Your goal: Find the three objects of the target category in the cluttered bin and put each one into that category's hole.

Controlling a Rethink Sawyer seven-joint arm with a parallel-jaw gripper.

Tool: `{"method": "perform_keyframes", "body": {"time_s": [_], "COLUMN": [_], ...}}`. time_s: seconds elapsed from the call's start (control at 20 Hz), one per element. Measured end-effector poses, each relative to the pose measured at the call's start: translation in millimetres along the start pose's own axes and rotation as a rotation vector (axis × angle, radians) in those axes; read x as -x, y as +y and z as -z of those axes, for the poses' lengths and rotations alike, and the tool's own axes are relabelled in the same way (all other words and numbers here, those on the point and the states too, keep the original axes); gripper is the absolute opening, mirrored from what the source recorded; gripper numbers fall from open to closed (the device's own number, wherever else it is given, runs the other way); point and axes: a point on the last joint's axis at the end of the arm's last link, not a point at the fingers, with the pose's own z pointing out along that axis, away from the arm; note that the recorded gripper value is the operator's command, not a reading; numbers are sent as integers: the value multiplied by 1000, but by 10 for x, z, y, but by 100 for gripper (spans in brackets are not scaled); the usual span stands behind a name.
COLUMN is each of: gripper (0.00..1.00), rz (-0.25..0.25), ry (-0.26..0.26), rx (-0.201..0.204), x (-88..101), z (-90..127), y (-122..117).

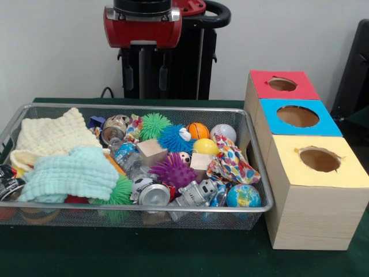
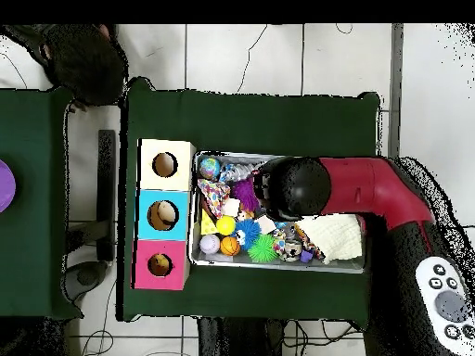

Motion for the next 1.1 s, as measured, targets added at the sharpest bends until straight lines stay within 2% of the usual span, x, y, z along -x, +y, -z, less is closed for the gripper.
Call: {"method": "perform_keyframes", "body": {"time_s": [0.6,0.85,1.1], "gripper": [100,100,100], "rz": [37,52,58], "ry": [14,27,15], "rx": [3,-6,-11], "x": [44,17,20], "z": [1,-76,-171], "y": [409,538,598]}}
